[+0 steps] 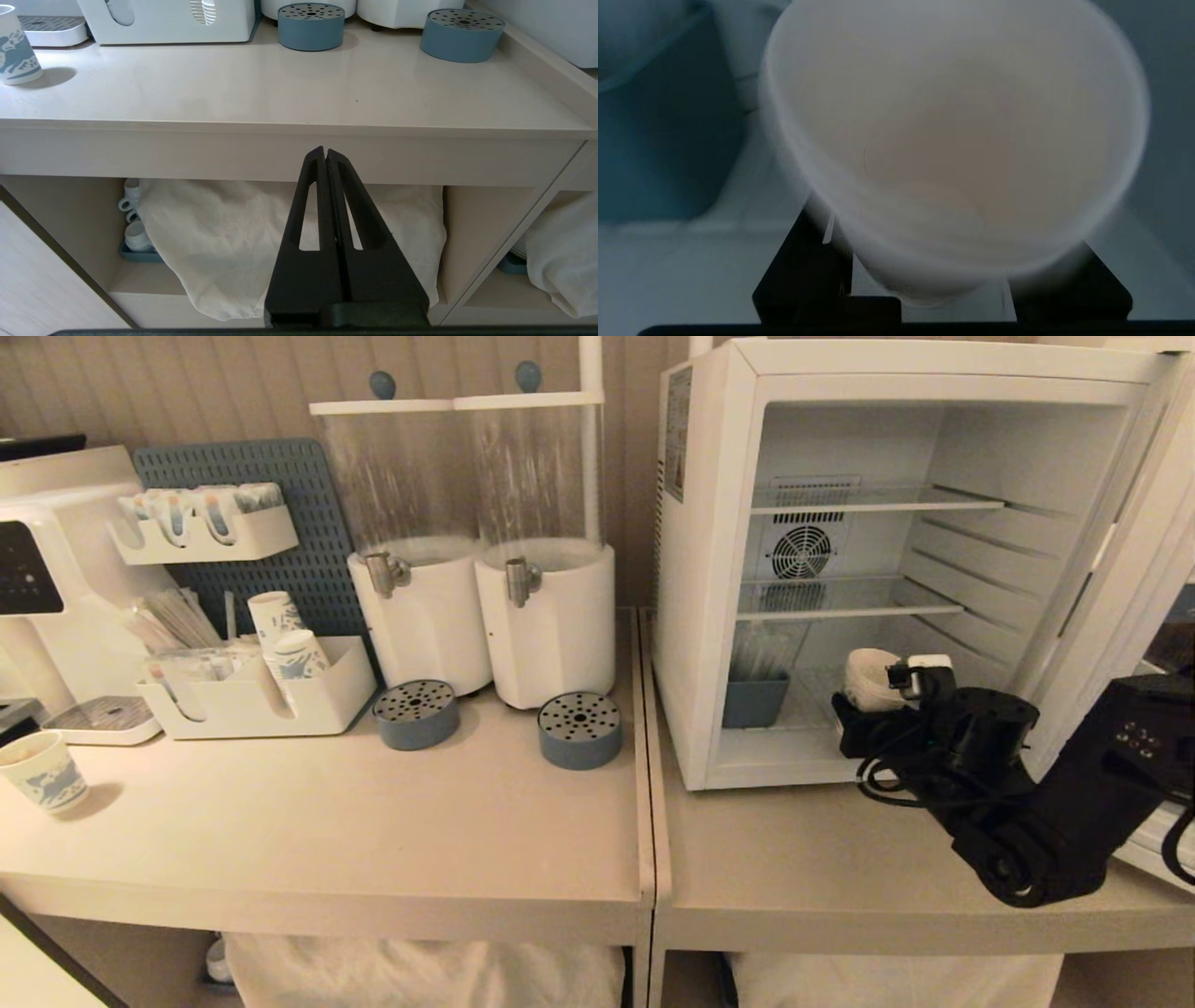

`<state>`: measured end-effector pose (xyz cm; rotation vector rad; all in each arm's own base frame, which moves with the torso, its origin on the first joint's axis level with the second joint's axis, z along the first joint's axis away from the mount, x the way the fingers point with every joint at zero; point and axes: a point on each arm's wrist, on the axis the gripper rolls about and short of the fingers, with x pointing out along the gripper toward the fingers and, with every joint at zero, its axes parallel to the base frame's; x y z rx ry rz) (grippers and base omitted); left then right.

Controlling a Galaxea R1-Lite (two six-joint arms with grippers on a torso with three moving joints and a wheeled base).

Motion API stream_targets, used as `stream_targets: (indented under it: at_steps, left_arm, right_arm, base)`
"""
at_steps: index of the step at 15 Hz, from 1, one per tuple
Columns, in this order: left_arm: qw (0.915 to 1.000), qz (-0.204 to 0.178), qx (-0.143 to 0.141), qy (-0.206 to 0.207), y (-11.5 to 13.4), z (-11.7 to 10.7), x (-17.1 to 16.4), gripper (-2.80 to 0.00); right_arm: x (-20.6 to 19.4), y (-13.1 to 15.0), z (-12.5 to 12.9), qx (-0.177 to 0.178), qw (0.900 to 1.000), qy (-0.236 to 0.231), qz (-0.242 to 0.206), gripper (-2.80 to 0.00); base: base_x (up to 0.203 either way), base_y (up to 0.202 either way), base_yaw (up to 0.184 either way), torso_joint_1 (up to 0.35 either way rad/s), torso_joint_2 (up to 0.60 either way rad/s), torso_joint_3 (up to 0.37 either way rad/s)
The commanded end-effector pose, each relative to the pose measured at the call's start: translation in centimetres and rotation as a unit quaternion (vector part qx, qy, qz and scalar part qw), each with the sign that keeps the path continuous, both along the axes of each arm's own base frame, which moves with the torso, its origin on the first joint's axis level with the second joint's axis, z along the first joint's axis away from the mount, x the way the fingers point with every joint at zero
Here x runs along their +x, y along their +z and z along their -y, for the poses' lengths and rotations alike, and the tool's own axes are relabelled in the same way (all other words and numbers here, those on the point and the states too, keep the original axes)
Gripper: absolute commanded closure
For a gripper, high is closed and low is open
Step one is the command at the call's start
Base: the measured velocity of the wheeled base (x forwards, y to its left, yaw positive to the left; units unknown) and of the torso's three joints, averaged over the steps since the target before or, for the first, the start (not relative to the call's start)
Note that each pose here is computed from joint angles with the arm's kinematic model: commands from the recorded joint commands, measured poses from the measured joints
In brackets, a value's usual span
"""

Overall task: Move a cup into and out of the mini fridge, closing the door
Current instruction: Put the paper cup in the freezer

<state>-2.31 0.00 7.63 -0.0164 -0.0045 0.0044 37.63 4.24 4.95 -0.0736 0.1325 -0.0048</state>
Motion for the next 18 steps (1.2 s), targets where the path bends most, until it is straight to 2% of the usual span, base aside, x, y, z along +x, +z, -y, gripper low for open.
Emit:
stream_targets:
  at_steps: [1, 5, 9, 18]
  left_arm:
    - [1.0000, 0.000, 0.000, 0.000, 0.0, 0.0, 0.0, 0.00]
    - [1.0000, 0.000, 0.000, 0.000, 0.0, 0.0, 0.0, 0.00]
    - [1.0000, 0.000, 0.000, 0.001, 0.0, 0.0, 0.0, 0.00]
    - [1.0000, 0.000, 0.000, 0.000, 0.0, 0.0, 0.0, 0.00]
  right_arm:
    - [1.6, -0.6, 0.4, -0.003, 1.000, -0.007, -0.015, 0.00]
    - [2.8, -0.8, 1.0, -0.004, 0.999, -0.015, -0.034, 0.00]
    - [5.3, -2.4, 1.3, -0.007, 0.998, -0.023, -0.065, 0.00]
    - [8.5, -2.3, 1.3, -0.017, 0.994, -0.054, -0.089, 0.00]
  base:
    - [0.000, 0.000, 0.000, 0.000, 0.00, 0.000]
    - [0.000, 0.000, 0.000, 0.000, 0.00, 0.000]
    - [0.000, 0.000, 0.000, 0.000, 0.00, 0.000]
    - [0.000, 0.000, 0.000, 0.000, 0.00, 0.000]
